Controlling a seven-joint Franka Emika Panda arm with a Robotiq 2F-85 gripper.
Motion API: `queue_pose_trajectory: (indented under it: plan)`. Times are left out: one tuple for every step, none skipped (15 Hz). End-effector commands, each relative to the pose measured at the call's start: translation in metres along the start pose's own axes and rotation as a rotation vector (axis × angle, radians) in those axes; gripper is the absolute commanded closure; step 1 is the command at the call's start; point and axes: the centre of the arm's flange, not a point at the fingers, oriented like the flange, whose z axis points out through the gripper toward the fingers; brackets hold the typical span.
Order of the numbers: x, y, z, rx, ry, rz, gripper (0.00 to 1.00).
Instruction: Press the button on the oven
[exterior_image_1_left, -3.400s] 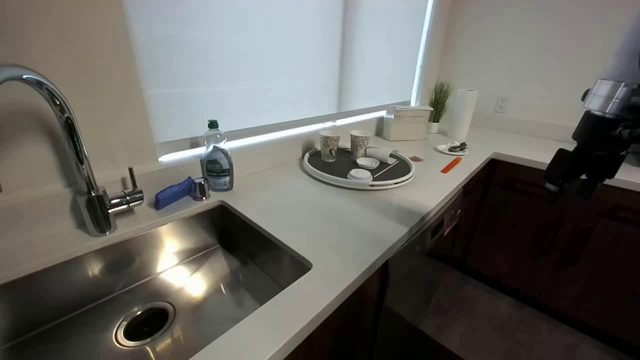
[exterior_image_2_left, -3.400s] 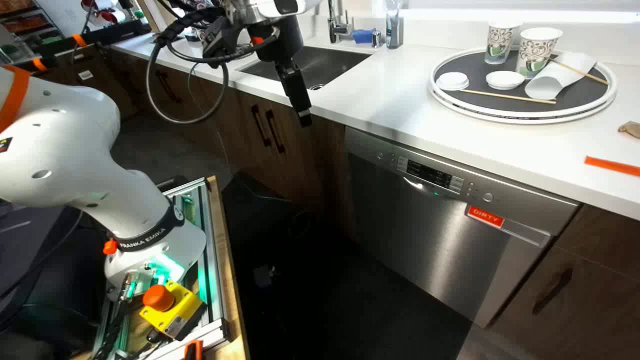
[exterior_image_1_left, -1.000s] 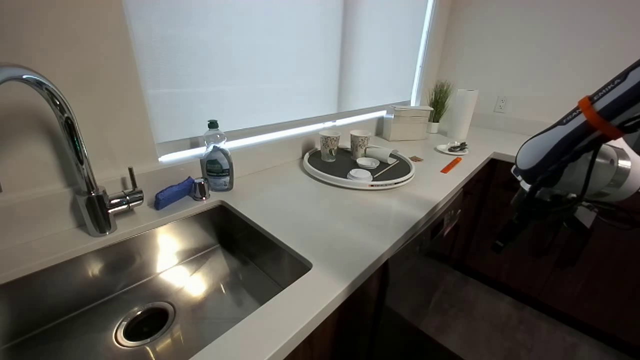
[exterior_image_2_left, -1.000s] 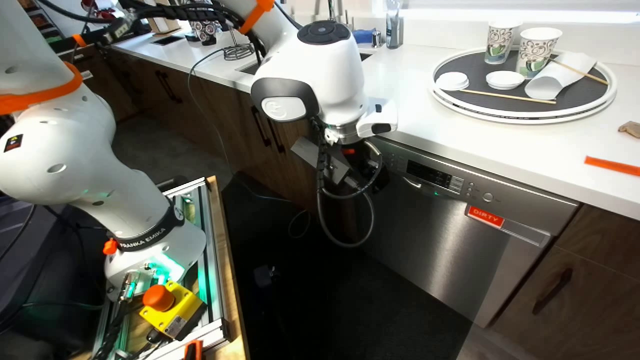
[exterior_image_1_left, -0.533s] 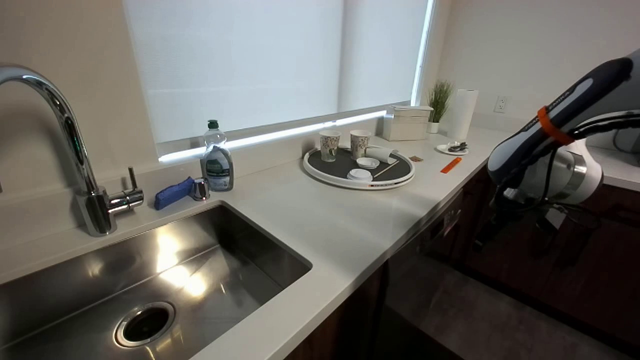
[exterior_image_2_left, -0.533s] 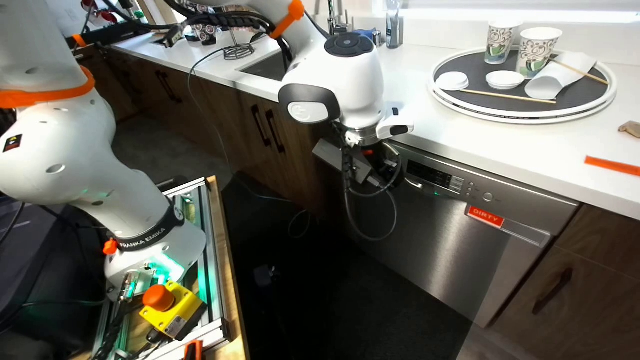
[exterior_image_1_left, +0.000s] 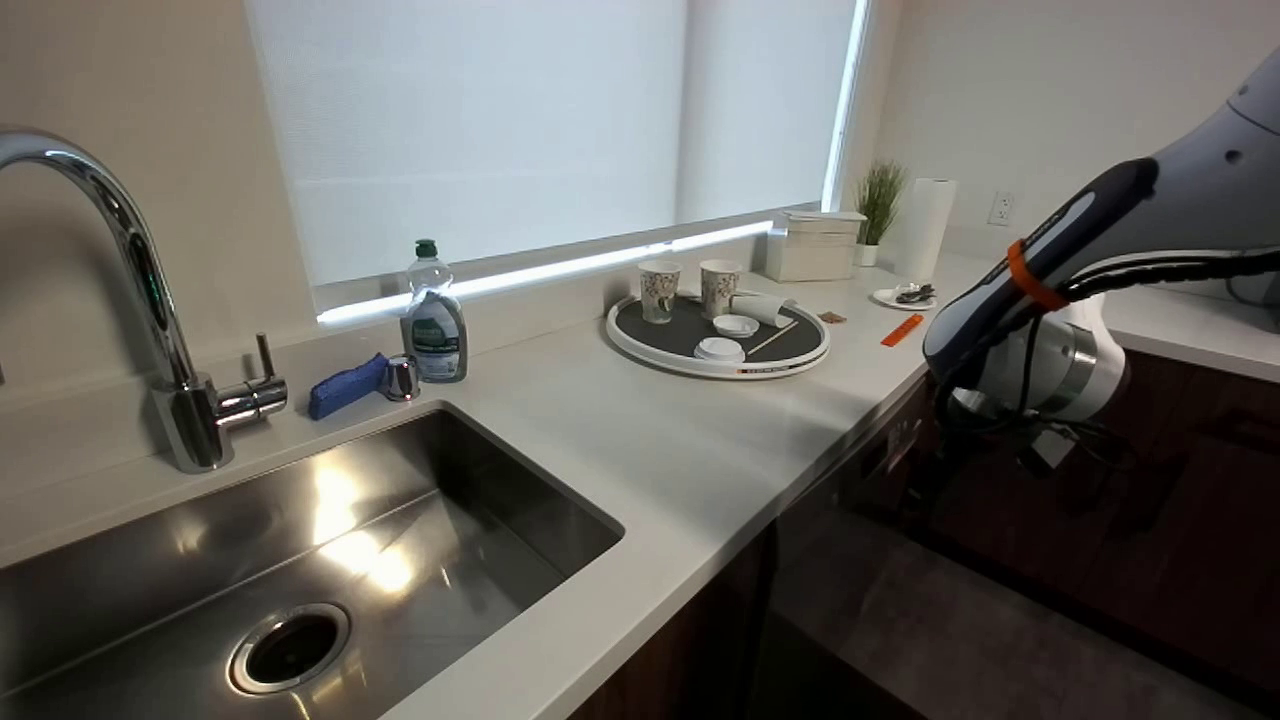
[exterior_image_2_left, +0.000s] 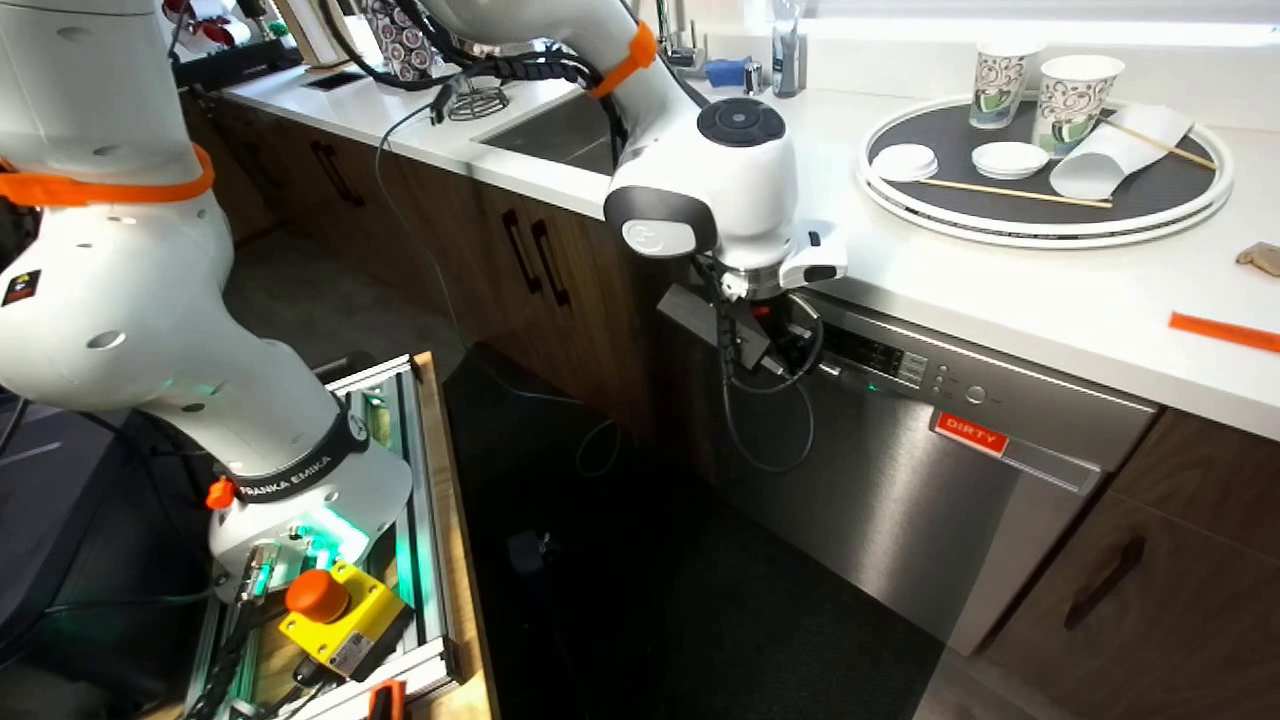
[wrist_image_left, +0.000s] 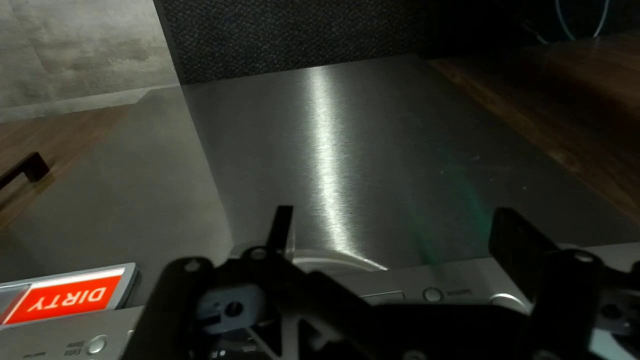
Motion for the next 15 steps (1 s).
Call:
queue_pose_trajectory:
  plan:
    - [0.003, -0.002, 0.005, 0.005, -0.003, -0.004, 0.0]
    - [0.004, -0.003, 0.009, 0.007, -0.005, -0.007, 0.0]
    - [0.005, -0.003, 0.011, 0.008, -0.007, -0.007, 0.0]
    - [0.005, -0.002, 0.011, 0.008, -0.007, -0.007, 0.0]
    - [0.005, -0.001, 0.012, 0.008, -0.007, -0.007, 0.0]
    - [0.003, 0.001, 0.015, 0.003, -0.006, 0.017, 0.0]
    - [0.002, -0.001, 0.019, 0.009, 0.004, 0.026, 0.0]
    - [0.004, -0.004, 0.023, 0.019, 0.017, 0.02, 0.0]
    - [0.006, -0.008, 0.025, 0.035, 0.025, 0.022, 0.0]
    - [0.009, -0.011, 0.026, 0.039, 0.03, 0.027, 0.0]
    - [0.011, -0.016, 0.026, 0.051, 0.043, 0.028, 0.0]
    - [0.013, -0.02, 0.026, 0.051, 0.049, 0.032, 0.0]
    - [0.015, -0.024, 0.026, 0.054, 0.055, 0.031, 0.0]
    - [0.017, -0.027, 0.026, 0.05, 0.058, 0.032, 0.2]
    - [0.019, -0.028, 0.026, 0.036, 0.064, 0.031, 0.28]
